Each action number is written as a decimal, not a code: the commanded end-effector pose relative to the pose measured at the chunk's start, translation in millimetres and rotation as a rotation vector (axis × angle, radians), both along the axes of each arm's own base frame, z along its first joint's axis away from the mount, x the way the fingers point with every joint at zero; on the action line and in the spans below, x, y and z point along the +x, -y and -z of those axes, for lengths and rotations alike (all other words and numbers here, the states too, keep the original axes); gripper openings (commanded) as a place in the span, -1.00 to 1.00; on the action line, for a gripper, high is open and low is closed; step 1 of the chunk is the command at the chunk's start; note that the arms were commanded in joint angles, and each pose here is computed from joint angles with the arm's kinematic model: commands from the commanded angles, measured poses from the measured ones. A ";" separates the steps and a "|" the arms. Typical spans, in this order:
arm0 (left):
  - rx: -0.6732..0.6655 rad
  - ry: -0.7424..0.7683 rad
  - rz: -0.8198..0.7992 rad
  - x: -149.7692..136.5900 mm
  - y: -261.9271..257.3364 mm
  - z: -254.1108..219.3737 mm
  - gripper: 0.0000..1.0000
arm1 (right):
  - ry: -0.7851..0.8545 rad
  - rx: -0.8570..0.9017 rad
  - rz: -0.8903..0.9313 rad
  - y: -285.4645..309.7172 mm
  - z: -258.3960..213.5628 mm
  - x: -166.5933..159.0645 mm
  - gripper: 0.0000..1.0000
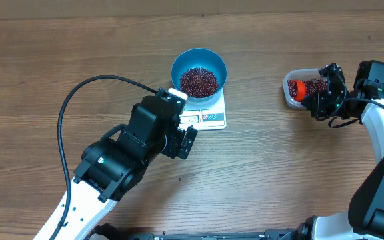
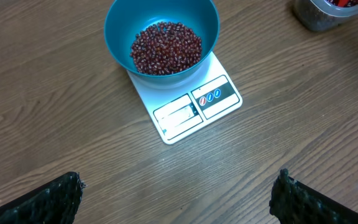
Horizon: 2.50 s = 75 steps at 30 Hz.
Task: Scoop item into bowl and weigh 150g on scale
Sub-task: 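Lower the red scoop into the beans and scoop with the right gripper, then lift the filled scoop and carry it left over the teal bowl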
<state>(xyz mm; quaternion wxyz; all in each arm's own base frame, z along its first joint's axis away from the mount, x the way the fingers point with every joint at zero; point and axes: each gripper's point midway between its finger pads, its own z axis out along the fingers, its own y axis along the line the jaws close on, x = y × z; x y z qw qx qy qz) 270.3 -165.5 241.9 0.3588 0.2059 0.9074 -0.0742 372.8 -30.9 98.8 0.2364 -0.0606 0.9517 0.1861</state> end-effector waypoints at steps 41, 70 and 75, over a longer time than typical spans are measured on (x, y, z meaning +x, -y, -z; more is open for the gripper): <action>0.012 0.012 0.000 2.8 -1.9 -2.2 0.99 | 0.144 0.445 0.119 26.9 -49.6 -3.9 -0.93; 0.012 0.012 0.000 2.9 -1.9 -2.2 0.99 | 0.171 0.643 -0.300 -116.1 -84.7 -2.8 -0.92; 0.012 0.012 0.000 2.8 -1.9 -2.2 0.99 | 0.176 0.662 -0.359 -150.0 -93.1 4.2 -0.93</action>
